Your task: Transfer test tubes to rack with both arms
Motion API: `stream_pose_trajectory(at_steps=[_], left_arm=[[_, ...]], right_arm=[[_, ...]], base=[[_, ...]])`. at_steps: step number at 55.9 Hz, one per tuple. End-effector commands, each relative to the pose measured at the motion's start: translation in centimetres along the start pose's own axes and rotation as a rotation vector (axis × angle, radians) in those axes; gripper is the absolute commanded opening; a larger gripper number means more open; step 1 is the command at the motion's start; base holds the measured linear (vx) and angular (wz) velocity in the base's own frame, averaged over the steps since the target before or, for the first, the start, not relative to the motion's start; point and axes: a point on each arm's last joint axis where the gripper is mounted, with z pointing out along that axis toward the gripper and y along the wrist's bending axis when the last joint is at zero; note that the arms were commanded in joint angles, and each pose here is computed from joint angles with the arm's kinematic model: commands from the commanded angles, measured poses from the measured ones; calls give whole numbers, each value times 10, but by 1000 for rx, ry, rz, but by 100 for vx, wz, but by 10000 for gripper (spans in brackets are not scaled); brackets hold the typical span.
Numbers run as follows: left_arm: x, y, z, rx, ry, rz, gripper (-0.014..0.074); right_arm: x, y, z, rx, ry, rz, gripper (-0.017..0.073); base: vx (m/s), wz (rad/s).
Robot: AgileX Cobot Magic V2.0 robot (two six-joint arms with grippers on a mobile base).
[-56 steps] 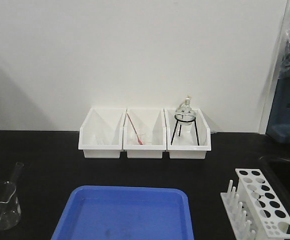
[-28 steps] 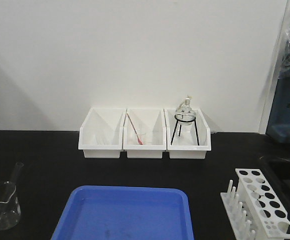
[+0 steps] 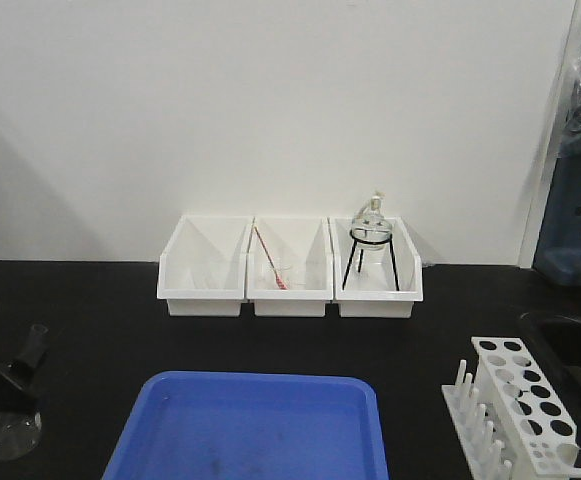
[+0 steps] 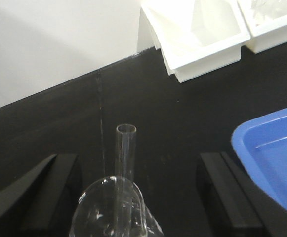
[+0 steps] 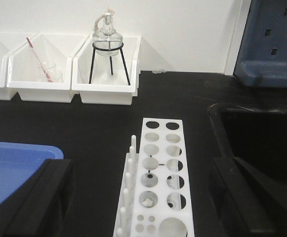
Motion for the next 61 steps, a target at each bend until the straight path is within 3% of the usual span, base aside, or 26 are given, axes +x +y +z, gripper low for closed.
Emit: stream_pose_trajectory(at_steps=[1, 10, 16, 29, 55, 61], left_arm=[[-25, 9, 12, -28, -90, -4, 591], [-27, 12, 39, -25, -71, -2, 589], [-26, 15, 53, -26, -41, 30, 589], [-19, 37, 71, -73, -12, 28, 589], [-5, 31, 94, -69, -106, 15, 589], [0, 29, 98, -62, -94, -27, 586]], right_arm=[[-20, 1, -3, -10, -115, -6, 592], [-20, 1, -3, -10, -115, -6, 592], [-20, 1, -3, -10, -115, -6, 592], [-20, 1, -3, -10, -116, -6, 592], [-20, 1, -3, -11, -118, -6, 592], [-20, 1, -3, -11, -118, -6, 592]], base=[[0, 0], [0, 0], [0, 0], [0, 0], [0, 0], [0, 0]])
